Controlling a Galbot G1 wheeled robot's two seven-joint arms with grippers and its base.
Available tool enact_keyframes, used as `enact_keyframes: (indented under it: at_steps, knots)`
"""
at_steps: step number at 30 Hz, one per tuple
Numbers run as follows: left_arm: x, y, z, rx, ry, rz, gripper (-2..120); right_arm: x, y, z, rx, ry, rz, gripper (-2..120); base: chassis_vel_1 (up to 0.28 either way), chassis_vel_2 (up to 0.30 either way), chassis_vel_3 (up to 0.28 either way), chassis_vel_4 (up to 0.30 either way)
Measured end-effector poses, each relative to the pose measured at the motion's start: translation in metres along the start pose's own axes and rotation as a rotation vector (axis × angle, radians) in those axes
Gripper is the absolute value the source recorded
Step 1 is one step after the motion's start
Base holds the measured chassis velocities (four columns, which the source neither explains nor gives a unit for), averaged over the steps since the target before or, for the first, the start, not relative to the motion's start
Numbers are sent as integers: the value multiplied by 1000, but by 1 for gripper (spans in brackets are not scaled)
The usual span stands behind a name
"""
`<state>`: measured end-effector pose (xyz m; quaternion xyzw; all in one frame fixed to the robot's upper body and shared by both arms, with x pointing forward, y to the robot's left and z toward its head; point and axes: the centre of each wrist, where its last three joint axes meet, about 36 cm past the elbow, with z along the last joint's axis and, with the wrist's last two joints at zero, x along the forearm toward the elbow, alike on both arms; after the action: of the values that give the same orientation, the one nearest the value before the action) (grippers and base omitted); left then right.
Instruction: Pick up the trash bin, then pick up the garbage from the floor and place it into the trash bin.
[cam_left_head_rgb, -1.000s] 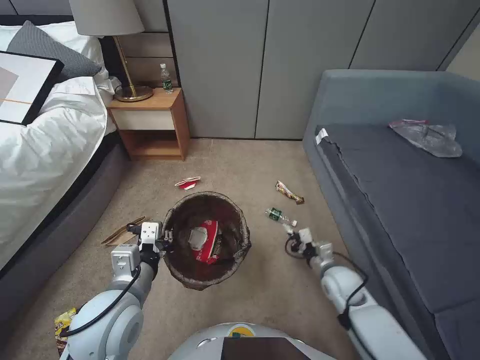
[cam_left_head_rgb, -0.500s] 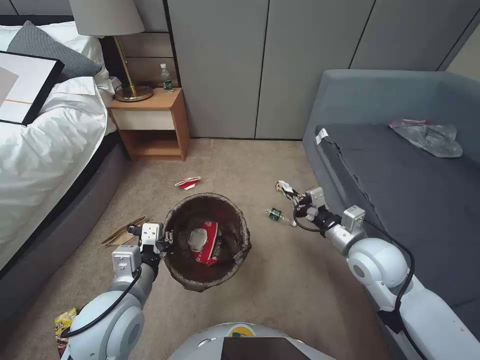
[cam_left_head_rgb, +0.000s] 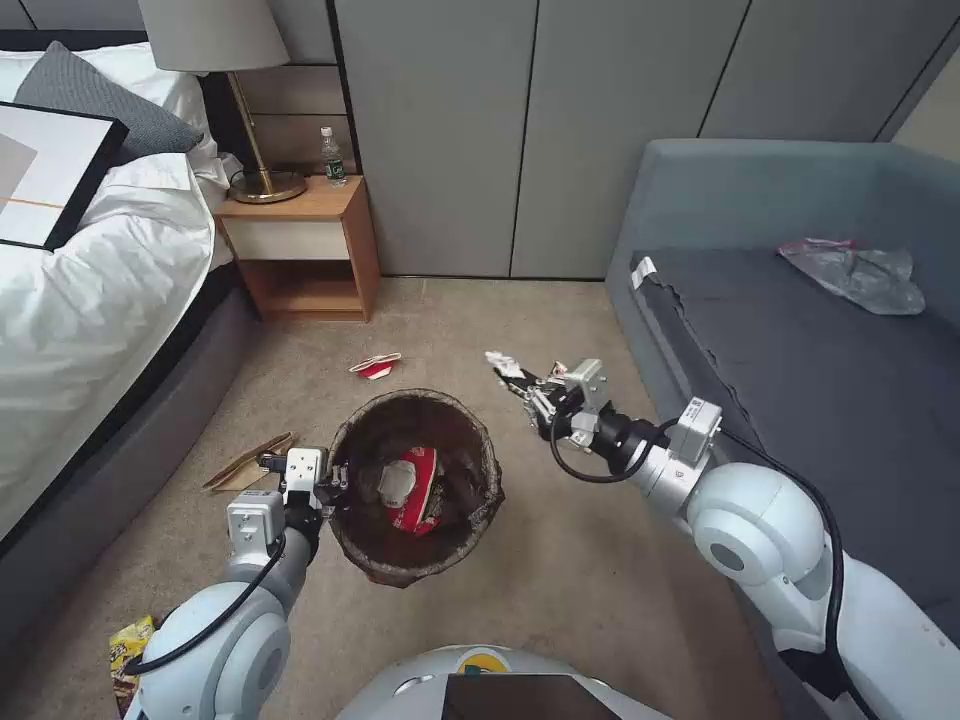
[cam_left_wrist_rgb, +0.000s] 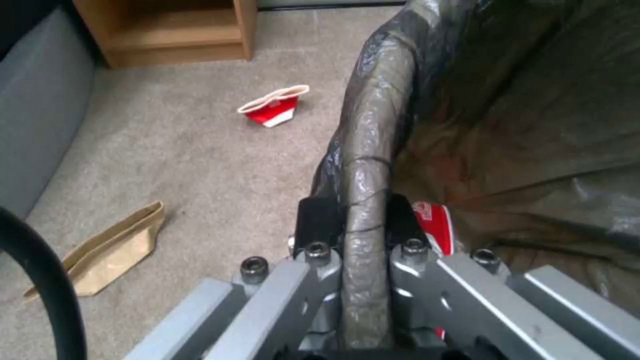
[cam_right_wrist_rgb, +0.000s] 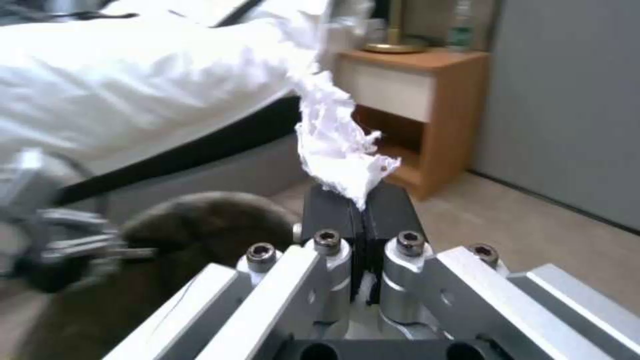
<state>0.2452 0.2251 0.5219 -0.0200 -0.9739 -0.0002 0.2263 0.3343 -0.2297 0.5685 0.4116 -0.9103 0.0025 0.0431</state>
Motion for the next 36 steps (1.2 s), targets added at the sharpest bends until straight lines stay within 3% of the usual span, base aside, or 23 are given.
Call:
enact_keyframes:
  at_steps: [5,24,36]
  knots:
    - [0,-1,0,4,0,3,2,-4,2,-3,6,32,-116,0,0,0,0,0]
    - [0,-3,1,1,7,0,2,-22,18,11,41,157,-319,0,0,0,0,0]
    - [0,-3,0,0,5,2,2,-36,24,20,39,187,-347,1,0,0,0,0]
